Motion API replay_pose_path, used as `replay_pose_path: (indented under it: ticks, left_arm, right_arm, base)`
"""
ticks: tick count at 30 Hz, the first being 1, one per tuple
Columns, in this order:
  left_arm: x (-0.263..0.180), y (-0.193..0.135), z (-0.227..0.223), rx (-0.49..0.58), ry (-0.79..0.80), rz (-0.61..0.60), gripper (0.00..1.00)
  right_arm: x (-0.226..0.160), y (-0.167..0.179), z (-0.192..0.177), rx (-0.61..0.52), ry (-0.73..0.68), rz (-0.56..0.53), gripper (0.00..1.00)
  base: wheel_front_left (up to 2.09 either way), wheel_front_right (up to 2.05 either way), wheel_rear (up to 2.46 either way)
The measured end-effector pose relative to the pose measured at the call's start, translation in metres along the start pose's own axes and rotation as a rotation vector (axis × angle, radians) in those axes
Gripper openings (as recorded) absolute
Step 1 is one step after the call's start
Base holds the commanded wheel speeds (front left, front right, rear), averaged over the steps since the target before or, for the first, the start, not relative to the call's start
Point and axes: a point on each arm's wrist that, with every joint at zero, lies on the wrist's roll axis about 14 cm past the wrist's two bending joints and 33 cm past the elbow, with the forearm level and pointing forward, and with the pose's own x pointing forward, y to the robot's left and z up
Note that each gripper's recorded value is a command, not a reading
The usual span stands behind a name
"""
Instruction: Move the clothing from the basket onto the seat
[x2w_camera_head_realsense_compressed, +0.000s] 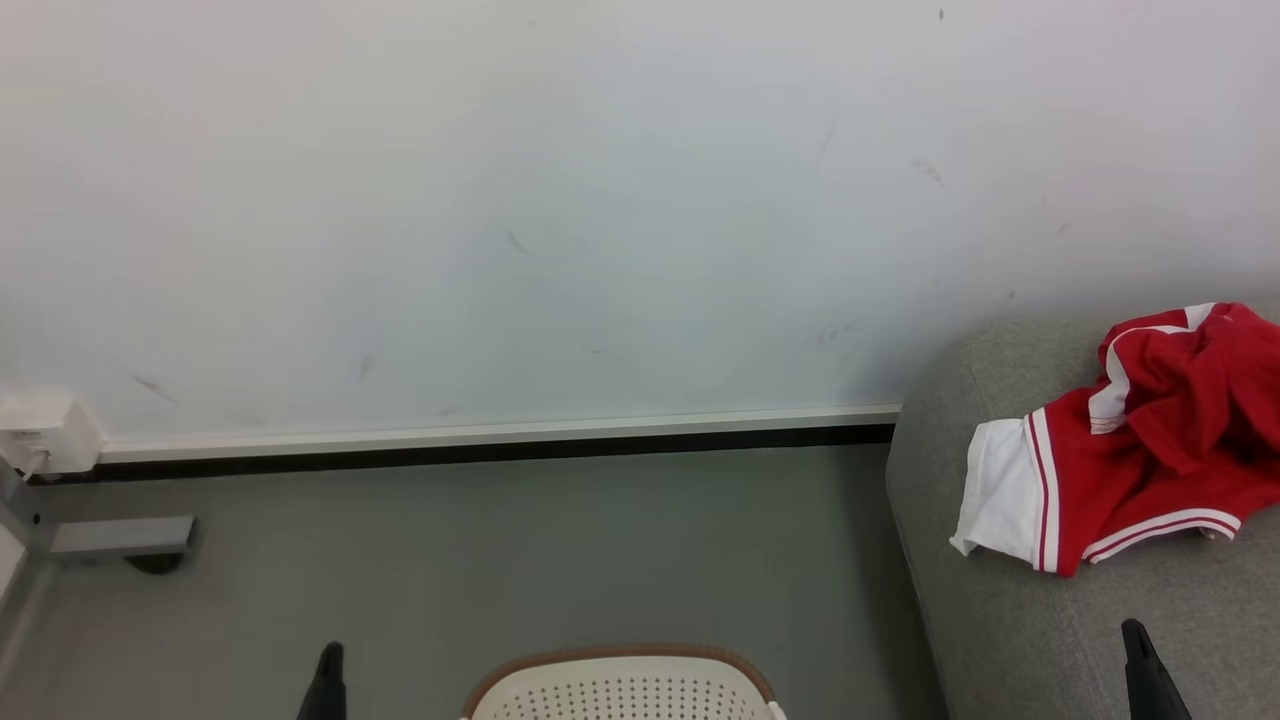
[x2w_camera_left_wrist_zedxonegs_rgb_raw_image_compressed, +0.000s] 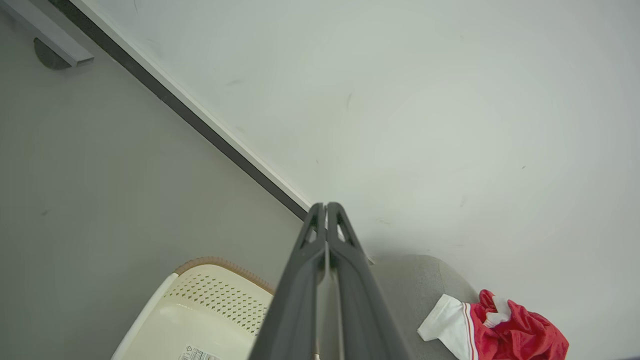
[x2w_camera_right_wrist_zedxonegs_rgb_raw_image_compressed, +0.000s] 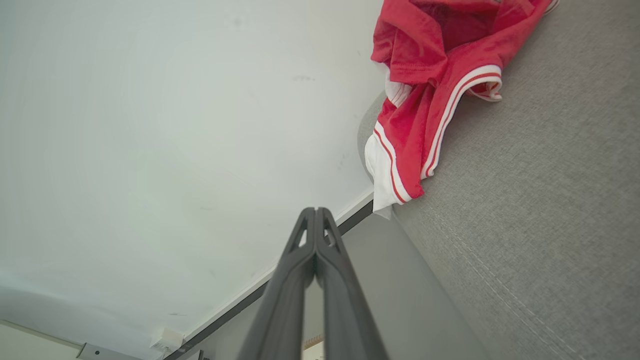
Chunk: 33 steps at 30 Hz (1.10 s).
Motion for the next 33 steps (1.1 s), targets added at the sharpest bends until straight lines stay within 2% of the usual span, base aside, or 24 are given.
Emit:
replay_pose_path:
  ticks: [33]
  left_arm:
    - [0.013,-0.011,0.015,-0.376,0.003,-0.045,0.0]
  right_arm:
    - [0.021,0.017,0.011,0.348,-0.009,0.031,0.0]
  base:
    - [0.0,0.0,0.0]
